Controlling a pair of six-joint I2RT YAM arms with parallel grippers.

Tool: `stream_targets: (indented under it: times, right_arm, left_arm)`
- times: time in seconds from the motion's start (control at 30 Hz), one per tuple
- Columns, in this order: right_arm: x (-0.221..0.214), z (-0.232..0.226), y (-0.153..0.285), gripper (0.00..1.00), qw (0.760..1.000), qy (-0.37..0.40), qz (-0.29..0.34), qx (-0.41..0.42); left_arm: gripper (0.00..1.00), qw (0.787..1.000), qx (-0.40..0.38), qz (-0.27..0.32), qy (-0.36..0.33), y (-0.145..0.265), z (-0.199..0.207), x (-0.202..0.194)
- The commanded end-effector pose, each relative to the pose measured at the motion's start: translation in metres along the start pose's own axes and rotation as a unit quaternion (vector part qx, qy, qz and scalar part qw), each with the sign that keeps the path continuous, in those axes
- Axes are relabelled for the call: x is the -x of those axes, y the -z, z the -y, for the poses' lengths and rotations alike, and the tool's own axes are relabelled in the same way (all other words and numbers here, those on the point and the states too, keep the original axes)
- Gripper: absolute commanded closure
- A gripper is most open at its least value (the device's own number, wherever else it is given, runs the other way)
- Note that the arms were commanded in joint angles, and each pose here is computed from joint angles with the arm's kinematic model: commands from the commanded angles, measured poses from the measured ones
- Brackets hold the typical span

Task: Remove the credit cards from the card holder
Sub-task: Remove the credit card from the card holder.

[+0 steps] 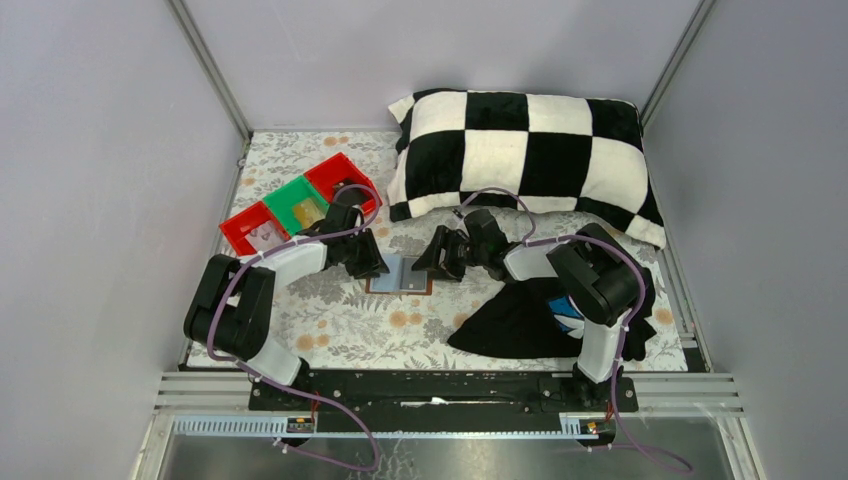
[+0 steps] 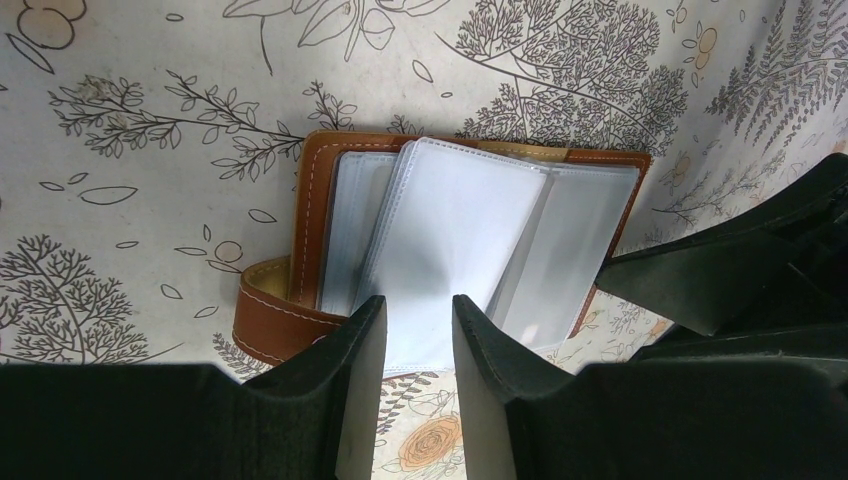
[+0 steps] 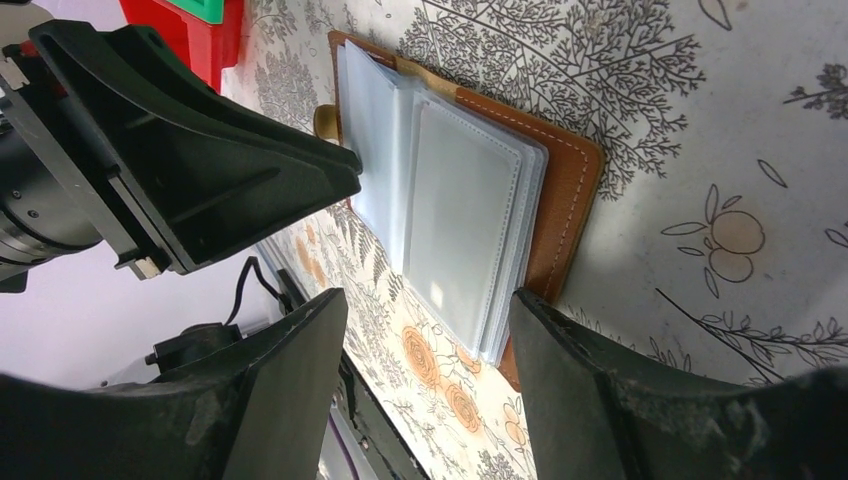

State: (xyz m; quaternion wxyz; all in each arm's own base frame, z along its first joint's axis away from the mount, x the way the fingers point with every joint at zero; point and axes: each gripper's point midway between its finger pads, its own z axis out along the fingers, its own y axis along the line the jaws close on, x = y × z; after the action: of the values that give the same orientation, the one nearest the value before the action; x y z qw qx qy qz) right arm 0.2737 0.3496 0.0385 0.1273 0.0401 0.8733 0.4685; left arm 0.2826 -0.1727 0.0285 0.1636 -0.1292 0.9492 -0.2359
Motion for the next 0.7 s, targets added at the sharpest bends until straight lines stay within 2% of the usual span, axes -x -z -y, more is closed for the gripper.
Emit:
stream_targets:
  times: [0.0, 0.17, 0.67]
  right_arm:
    - [0.0043, -0.0226, 0.0037, 0.32, 0.999, 0.022, 0.017, 0.029]
    - [0.0078, -0.0288, 0.0098, 0.32, 0.998, 0.031, 0.035, 0.037]
    - [0.0025, -0.0283, 0.0028, 0.32, 0.998, 0.028, 0.016, 0.046]
  left_arm:
    - [0.65, 1.000, 0.024, -0.007, -0.001, -0.0079, -0.0142, -0.0051]
    - [0.65, 1.000, 0.025, -0.006, -0.001, -0.0075, -0.0137, -0.0045]
    - [0.65, 1.000, 0.029, -0.005, -0.002, -0.0072, -0.0150, -0.0038]
